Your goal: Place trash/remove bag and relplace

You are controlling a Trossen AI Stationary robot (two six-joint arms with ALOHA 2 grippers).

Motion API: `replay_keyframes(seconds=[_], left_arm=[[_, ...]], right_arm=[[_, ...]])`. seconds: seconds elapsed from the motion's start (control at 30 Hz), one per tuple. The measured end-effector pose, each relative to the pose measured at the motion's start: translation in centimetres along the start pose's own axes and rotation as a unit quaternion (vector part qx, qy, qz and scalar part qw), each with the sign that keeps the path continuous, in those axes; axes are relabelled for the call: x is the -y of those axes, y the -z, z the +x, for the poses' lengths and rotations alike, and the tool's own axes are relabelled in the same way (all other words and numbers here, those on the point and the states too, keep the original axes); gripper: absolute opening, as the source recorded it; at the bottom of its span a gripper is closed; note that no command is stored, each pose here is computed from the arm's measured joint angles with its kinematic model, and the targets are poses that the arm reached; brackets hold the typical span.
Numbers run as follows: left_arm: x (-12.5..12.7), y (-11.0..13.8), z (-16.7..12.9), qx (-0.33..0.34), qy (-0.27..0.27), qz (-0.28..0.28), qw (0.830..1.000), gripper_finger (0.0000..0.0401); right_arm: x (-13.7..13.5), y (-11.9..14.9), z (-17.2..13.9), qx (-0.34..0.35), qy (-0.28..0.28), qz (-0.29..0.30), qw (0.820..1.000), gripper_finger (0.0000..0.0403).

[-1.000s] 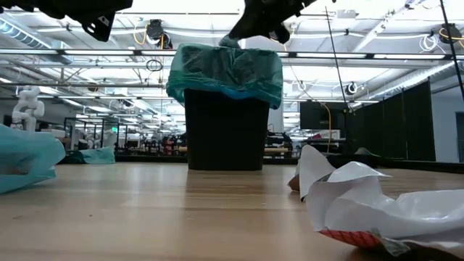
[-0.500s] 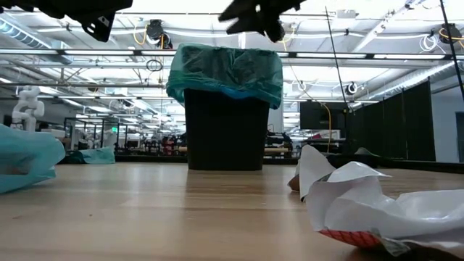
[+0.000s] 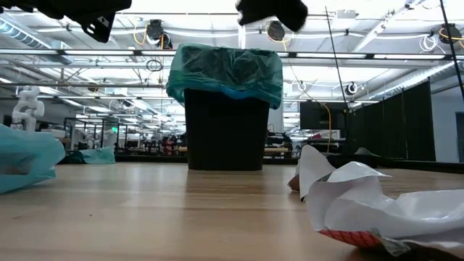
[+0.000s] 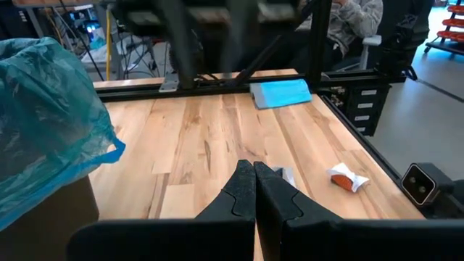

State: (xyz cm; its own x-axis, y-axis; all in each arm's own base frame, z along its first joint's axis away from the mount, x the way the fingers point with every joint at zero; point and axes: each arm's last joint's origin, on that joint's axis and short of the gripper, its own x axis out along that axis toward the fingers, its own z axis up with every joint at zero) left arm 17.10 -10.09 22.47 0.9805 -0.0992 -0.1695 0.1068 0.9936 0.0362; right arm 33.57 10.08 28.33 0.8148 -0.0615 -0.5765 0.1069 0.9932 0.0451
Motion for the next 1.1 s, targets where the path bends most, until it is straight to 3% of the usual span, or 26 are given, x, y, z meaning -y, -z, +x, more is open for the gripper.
replay_keyframes(seconds=[0.2,0.4,0.63,1.1], left_arm=[[0.1,0.0,0.0,-0.002,0.008,-0.005,1.0,0.0],[0.0,0.2,0.0,-0.009,0.009,-0.004,1.0,0.0],[0.0,0.3,0.0,-0.014,0.009,-0.013,1.0,0.0],[0.0,0.5,0.0,-0.025,0.008,-0.019,0.999,0.0]], right_arm=[[-3.6,4.3,3.1,-0.091,-0.005,-0.006,0.996,0.0137],[-5.6,7.1,4.7,-0.139,-0.002,0.011,0.99,0.0137],[-6.7,8.3,4.0,-0.169,0.013,0.077,0.983,0.0138],[-8.3,9.3,3.5,-0.143,0.05,0.192,0.97,0.0138]])
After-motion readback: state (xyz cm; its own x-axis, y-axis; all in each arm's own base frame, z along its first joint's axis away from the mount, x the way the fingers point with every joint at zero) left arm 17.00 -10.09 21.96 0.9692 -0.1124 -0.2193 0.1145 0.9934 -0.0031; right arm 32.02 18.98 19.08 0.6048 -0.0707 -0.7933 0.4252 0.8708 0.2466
